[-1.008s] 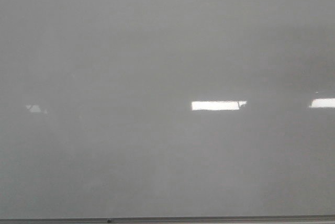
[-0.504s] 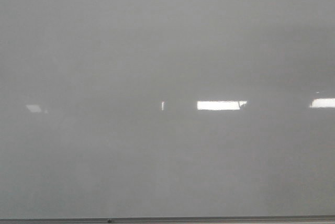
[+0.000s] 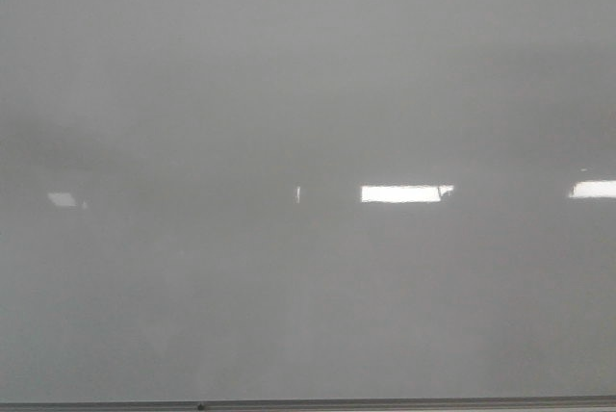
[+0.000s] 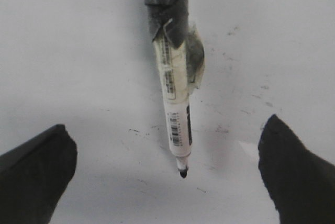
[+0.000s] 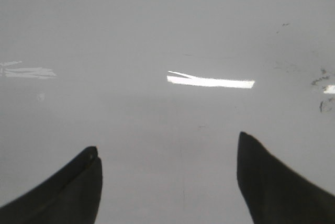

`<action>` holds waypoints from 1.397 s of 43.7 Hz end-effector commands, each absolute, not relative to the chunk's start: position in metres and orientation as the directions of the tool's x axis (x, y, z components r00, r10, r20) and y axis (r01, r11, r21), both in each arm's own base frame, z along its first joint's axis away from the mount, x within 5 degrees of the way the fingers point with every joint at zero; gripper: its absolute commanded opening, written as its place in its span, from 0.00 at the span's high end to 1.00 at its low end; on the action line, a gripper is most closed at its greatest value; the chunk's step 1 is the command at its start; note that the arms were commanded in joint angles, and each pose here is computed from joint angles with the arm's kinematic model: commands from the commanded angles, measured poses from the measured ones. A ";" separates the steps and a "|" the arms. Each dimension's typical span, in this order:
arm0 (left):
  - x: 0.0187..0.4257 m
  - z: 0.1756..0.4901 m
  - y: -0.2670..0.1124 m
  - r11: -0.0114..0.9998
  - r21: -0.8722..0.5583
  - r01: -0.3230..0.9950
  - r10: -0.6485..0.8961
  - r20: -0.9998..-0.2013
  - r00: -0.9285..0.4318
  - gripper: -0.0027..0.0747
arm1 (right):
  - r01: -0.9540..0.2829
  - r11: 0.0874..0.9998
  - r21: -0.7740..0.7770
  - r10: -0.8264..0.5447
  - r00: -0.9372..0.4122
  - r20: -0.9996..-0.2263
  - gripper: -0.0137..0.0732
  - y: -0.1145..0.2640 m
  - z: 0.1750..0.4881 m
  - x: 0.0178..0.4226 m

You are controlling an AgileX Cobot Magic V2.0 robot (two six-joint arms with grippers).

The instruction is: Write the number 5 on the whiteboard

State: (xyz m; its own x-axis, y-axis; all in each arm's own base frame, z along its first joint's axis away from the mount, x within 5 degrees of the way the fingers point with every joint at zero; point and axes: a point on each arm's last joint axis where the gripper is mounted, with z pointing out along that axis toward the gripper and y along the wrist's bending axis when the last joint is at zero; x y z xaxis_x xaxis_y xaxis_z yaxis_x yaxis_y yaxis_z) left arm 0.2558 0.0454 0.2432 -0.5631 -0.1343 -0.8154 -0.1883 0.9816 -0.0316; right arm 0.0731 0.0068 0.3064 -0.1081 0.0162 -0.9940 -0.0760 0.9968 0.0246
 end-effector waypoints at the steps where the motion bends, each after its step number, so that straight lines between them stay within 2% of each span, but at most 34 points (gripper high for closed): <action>1: 0.272 0.262 0.050 0.981 -0.023 -0.194 -0.111 -0.884 -0.454 0.10 | -0.062 0.998 0.010 0.009 -0.010 -1.000 0.20 0.005 0.325 0.074; 14: 0.291 0.243 0.054 0.980 -0.020 -0.199 -0.116 -0.867 -0.484 0.10 | -0.062 0.998 0.010 0.009 -0.011 -1.000 0.20 0.005 0.325 0.074; 30: 0.299 0.233 0.056 0.979 -0.016 -0.205 -0.113 -0.873 -0.474 0.10 | -0.062 0.998 0.010 0.009 -0.011 -1.000 0.20 0.005 0.325 0.074; 33: 0.299 0.233 0.056 0.979 -0.016 -0.204 -0.114 -0.871 -0.478 0.12 | -0.062 0.998 0.010 0.009 -0.011 -1.000 0.20 0.005 0.325 0.074; 37: 0.299 0.233 0.056 0.979 -0.016 -0.204 -0.114 -0.870 -0.479 0.25 | -0.062 0.998 0.010 0.009 -0.011 -1.000 0.20 0.005 0.325 0.074; 47: 0.299 0.233 0.056 0.979 -0.015 -0.203 -0.112 -0.873 -0.475 0.77 | -0.062 0.998 0.010 0.009 -0.011 -1.000 0.20 0.005 0.325 0.074; 52: 0.299 0.234 0.056 0.981 0.002 -0.193 -0.091 -0.876 -0.473 0.96 | -0.062 0.998 0.010 0.009 -0.011 -1.000 0.20 0.005 0.325 0.074; 53: 0.299 0.234 0.056 0.982 0.005 -0.190 -0.087 -0.876 -0.474 0.99 | -0.062 0.998 0.010 0.009 -0.011 -1.000 0.20 0.005 0.325 0.074; 61: 0.292 0.239 0.052 0.985 0.007 -0.174 -0.084 -0.856 -0.510 0.99 | -0.062 0.998 0.010 0.009 -0.011 -1.000 0.20 0.005 0.325 0.074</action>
